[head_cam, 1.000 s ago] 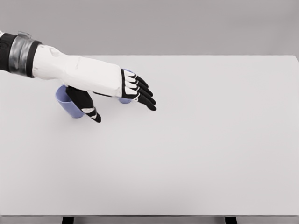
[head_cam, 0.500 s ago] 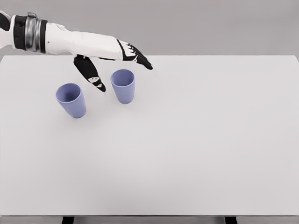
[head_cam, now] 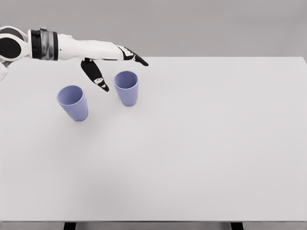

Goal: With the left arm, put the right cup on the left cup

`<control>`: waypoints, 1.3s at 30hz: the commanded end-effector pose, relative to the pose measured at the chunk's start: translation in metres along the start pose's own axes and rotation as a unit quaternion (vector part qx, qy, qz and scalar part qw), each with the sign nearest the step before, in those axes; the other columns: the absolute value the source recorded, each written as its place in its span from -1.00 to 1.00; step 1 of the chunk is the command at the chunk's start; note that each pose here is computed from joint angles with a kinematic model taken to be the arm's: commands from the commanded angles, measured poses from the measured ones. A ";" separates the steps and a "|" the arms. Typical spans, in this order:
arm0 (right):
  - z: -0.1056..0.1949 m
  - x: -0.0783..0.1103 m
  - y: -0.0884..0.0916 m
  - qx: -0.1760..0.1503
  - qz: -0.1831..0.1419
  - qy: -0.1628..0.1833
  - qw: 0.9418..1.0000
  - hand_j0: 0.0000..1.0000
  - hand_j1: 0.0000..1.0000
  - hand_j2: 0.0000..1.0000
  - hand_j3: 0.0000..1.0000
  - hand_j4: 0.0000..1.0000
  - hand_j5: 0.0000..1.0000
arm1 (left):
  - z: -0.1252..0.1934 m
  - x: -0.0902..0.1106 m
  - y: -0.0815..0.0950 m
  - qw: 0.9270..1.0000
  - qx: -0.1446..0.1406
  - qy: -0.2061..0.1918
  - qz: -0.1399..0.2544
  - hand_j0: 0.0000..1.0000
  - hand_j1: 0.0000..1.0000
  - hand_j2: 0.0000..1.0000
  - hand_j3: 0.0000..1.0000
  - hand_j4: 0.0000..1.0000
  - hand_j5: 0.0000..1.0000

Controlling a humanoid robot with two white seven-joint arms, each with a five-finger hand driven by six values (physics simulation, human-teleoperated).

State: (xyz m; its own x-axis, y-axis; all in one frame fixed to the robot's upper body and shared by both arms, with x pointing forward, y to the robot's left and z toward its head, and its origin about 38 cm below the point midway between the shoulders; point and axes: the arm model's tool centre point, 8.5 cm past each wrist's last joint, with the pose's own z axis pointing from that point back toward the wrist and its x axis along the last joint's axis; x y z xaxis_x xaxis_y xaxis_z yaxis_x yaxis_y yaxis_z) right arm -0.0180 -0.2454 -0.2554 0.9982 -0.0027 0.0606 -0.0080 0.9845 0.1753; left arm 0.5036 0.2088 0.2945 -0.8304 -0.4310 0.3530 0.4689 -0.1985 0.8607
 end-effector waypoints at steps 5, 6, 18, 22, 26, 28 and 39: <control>0.000 0.000 0.000 0.000 0.000 0.000 1.000 1.00 1.00 1.00 1.00 1.00 1.00 | -0.011 -0.012 -0.007 1.000 -0.001 0.013 0.012 1.00 1.00 1.00 1.00 1.00 1.00; 0.000 0.000 0.000 0.000 0.000 0.000 1.000 1.00 1.00 1.00 1.00 1.00 1.00 | -0.012 -0.014 -0.007 1.000 0.000 0.015 0.014 1.00 1.00 1.00 1.00 1.00 1.00; 0.000 0.000 0.000 0.000 0.000 0.000 1.000 1.00 1.00 1.00 1.00 1.00 1.00 | -0.019 -0.019 -0.010 1.000 0.003 0.030 -0.005 1.00 1.00 1.00 1.00 1.00 1.00; 0.000 0.000 0.000 0.000 0.000 0.000 1.000 1.00 1.00 1.00 1.00 1.00 1.00 | -0.019 -0.019 -0.011 1.000 0.004 0.029 -0.004 1.00 1.00 1.00 1.00 1.00 1.00; 0.000 0.000 0.000 0.000 0.000 0.000 1.000 1.00 1.00 1.00 1.00 1.00 1.00 | -0.019 -0.019 -0.012 1.000 0.003 0.029 -0.003 1.00 1.00 1.00 1.00 1.00 1.00; 0.000 0.000 0.000 0.000 0.000 0.000 1.000 1.00 1.00 1.00 1.00 1.00 1.00 | -0.019 -0.019 -0.011 1.000 0.004 0.030 -0.004 1.00 1.00 1.00 1.00 1.00 1.00; 0.000 0.000 0.000 0.000 0.000 0.000 1.000 1.00 1.00 1.00 1.00 1.00 1.00 | -0.026 -0.048 -0.020 0.997 0.009 0.077 0.016 1.00 1.00 1.00 1.00 1.00 1.00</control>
State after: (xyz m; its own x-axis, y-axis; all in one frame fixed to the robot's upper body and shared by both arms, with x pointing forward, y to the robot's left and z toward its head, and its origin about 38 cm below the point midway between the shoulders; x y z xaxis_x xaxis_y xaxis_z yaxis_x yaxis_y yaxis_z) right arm -0.0180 -0.2454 -0.2554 0.9982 -0.0027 0.0606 -0.0080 0.9845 0.1753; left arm 0.5366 0.2134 0.2444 -0.7616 -0.5588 0.3283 0.4981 -0.1807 0.8480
